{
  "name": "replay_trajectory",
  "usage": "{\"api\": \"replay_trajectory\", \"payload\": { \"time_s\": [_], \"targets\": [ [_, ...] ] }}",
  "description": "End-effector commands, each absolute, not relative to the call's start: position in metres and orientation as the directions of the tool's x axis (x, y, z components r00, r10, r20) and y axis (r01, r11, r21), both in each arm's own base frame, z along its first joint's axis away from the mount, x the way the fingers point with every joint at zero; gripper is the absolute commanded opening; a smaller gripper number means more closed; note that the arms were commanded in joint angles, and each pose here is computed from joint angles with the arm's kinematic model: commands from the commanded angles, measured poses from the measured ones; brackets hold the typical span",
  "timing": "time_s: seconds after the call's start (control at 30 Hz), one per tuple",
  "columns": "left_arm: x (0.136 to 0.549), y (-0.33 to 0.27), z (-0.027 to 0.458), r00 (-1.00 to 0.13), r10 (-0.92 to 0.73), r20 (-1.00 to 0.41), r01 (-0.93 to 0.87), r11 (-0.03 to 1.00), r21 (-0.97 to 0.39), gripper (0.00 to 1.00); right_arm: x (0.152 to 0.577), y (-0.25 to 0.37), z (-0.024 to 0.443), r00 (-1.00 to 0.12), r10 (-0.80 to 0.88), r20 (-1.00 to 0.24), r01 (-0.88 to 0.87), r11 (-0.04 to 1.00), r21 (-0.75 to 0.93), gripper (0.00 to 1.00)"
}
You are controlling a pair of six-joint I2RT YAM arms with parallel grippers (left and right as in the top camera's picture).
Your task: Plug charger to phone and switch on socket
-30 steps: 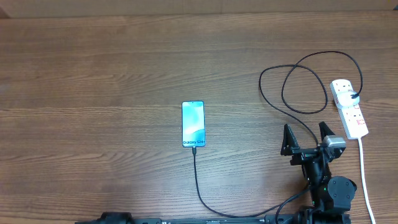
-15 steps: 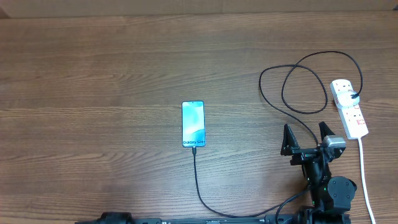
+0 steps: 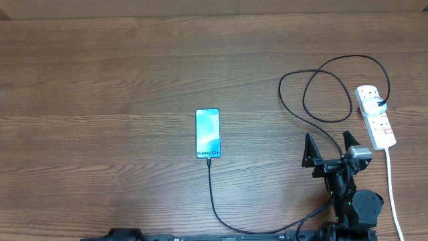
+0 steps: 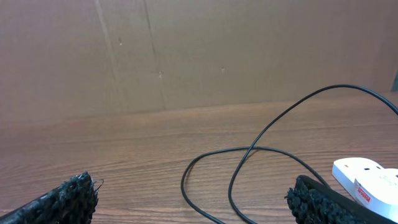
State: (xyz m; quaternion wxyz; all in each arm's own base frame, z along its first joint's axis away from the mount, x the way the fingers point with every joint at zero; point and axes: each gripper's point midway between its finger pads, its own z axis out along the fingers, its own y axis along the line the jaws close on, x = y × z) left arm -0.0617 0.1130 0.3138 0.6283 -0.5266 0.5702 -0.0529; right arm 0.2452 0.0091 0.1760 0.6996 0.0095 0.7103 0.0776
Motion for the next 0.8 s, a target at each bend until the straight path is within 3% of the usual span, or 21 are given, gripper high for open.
{"api": "replay_trajectory", "payload": {
  "time_s": [0.0, 0.33, 0.5, 0.67, 0.77],
  "targets": [
    [-0.063, 0.114, 0.31, 0.362, -0.663, -0.656, -0.542, 0.422, -0.726, 1.0, 0.245, 0.01, 0.173, -0.021, 0.125, -0.992, -0.096, 0.987, 0.126, 1.0],
    [-0.047, 0.114, 0.295, 0.3, -0.662, -0.687, -0.6, 0.429, -0.676, 1.0, 0.245, 0.01, 0.173, -0.021, 0.125, -0.992, -0.096, 0.987, 0.126, 1.0],
    [-0.036, 0.108, 0.296, 0.252, -0.656, -0.711, -0.59, 0.478, -0.65, 1.0, 0.245, 0.01, 0.173, -0.021, 0.125, -0.992, -0.095, 0.987, 0.126, 1.0],
    [0.015, 0.094, 0.286, -0.008, -0.525, -0.851, -0.548, 0.714, -0.436, 1.0, 0.245, 0.01, 0.173, -0.021, 0.125, -0.992, -0.096, 0.987, 0.126, 1.0],
    [0.054, 0.078, 0.29, -0.089, -0.414, -0.906, -0.441, 0.832, -0.337, 1.0, 0.245, 0.01, 0.173, -0.021, 0.125, -0.992, -0.096, 0.987, 0.126, 1.0]
  ]
}}
